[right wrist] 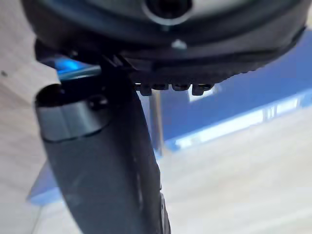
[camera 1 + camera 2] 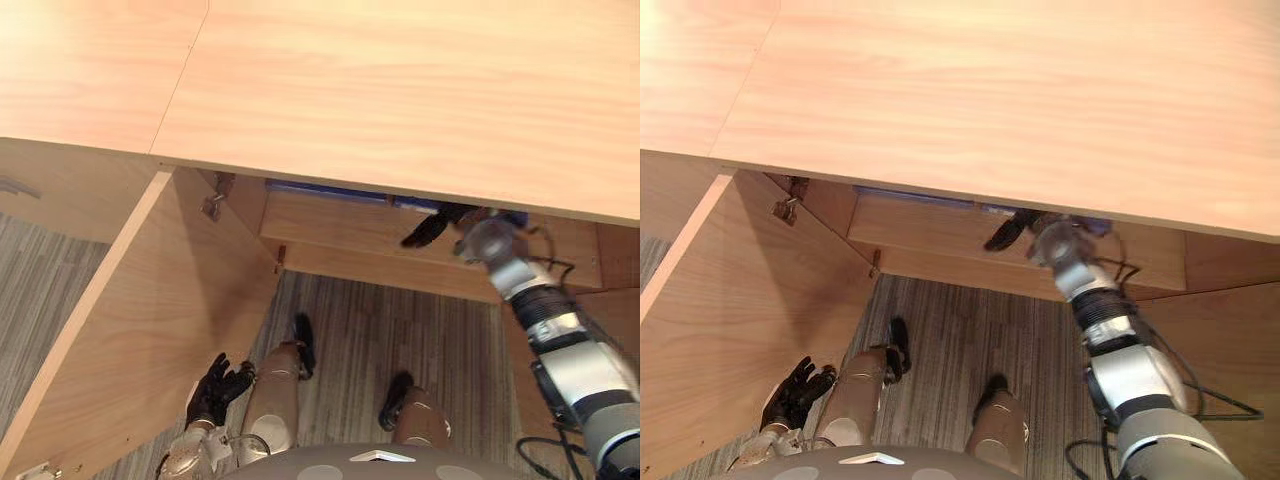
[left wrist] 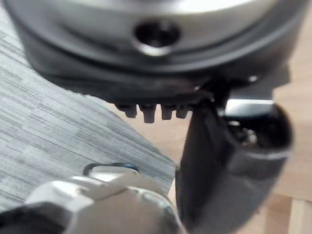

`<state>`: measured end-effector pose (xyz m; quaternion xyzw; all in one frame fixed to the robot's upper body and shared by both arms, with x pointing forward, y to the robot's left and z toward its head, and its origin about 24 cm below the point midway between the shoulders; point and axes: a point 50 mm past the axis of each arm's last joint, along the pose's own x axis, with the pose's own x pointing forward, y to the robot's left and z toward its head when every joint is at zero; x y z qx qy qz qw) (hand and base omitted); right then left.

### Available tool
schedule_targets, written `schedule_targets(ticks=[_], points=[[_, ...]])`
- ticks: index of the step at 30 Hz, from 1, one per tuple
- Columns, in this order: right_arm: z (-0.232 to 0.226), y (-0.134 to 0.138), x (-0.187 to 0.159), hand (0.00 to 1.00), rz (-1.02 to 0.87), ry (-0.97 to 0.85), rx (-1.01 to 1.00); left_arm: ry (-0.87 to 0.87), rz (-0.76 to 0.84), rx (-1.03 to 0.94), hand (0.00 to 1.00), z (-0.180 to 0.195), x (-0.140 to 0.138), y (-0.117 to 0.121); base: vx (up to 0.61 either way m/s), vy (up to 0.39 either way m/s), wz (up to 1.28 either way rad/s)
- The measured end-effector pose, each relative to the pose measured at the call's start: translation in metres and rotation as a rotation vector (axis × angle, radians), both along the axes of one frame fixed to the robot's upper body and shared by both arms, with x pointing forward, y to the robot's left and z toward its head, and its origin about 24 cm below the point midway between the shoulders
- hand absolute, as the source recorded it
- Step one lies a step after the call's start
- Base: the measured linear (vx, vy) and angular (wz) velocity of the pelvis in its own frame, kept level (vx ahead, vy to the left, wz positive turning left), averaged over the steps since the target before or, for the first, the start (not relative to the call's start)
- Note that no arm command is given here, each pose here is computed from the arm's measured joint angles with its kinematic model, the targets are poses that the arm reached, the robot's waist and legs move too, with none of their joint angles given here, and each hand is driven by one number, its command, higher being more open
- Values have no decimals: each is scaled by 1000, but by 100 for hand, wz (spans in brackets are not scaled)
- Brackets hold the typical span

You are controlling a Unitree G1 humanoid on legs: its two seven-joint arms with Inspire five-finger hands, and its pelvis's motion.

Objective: Walk over to the cabinet, pick up the folder, carry it to the office cabinet, place the folder inside the office cabinet, then close the office cabinet door

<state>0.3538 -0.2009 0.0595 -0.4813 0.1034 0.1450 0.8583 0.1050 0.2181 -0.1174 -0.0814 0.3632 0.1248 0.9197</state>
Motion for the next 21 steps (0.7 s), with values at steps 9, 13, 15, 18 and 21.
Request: schedule_targets(ticks=[9, 13, 15, 18, 21], points=[[-81, 13, -46, 100, -39, 277, 113, 106, -161, 112, 100, -12, 14, 5, 65, -53, -20], [-111, 2, -77, 100, -171, 341, 208, 157, -179, 143, 100, -17, 8, 8, 32, 23, -39], [-126, 2, -93, 100, -223, 378, 244, 169, -197, 147, 100, -19, 10, 3, 10, 34, -37], [-151, 7, -123, 100, -310, 467, 315, 179, -233, 138, 100, -23, 11, -9, -43, 20, -31], [-184, 10, -167, 100, -475, 609, 418, 227, -262, 128, 100, -30, 7, -19, -57, 26, -22]])
